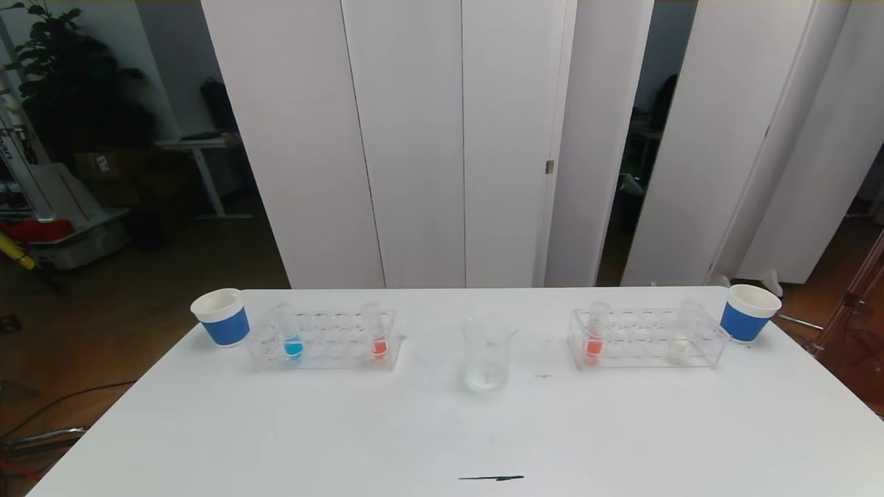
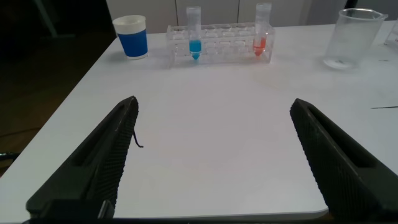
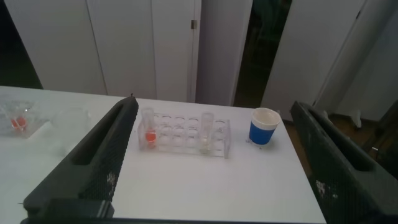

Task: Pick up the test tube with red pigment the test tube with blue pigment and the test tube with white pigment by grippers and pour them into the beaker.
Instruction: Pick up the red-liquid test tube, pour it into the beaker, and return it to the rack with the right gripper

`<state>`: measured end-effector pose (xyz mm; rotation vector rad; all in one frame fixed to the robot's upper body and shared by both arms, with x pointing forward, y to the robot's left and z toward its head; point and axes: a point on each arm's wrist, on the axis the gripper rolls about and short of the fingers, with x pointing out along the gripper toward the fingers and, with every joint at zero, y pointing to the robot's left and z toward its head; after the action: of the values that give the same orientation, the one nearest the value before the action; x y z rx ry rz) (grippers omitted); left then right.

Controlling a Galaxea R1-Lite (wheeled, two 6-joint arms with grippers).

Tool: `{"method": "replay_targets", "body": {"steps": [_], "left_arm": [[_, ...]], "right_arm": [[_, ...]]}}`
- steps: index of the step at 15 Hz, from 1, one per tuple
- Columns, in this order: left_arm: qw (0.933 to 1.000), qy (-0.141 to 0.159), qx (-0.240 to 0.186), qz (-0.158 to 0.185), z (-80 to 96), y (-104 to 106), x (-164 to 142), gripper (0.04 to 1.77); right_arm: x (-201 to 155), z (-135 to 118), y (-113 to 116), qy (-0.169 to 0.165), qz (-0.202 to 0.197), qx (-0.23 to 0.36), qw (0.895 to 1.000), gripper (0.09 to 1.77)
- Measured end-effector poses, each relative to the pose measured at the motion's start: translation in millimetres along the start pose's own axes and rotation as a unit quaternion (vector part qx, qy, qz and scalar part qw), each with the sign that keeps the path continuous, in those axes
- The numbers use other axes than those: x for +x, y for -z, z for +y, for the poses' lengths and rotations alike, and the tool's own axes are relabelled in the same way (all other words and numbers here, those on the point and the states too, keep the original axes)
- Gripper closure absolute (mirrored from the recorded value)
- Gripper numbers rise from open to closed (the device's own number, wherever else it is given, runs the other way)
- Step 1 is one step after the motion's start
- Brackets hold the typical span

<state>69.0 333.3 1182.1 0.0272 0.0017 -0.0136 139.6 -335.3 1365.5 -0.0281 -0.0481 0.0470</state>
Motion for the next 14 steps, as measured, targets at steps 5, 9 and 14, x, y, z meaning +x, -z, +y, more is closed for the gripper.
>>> {"method": "replay_targets", "body": {"steps": [5,9,14], "left_arm": [[1.0,0.0,0.0,0.0,0.0,0,0,0.07],[1.0,0.0,0.0,0.0,0.0,0,0,0.07],[1.0,0.0,0.0,0.0,0.0,0,0,0.07]], "right_arm": [[95,-1,9,-0.009,0.056,0.021,0.998,0.11],[161,11,44,-0.03,0.087,0.037,0.995,0.11],[194,58,115,-0.034,0.112,0.025,0.993,0.11]]}}
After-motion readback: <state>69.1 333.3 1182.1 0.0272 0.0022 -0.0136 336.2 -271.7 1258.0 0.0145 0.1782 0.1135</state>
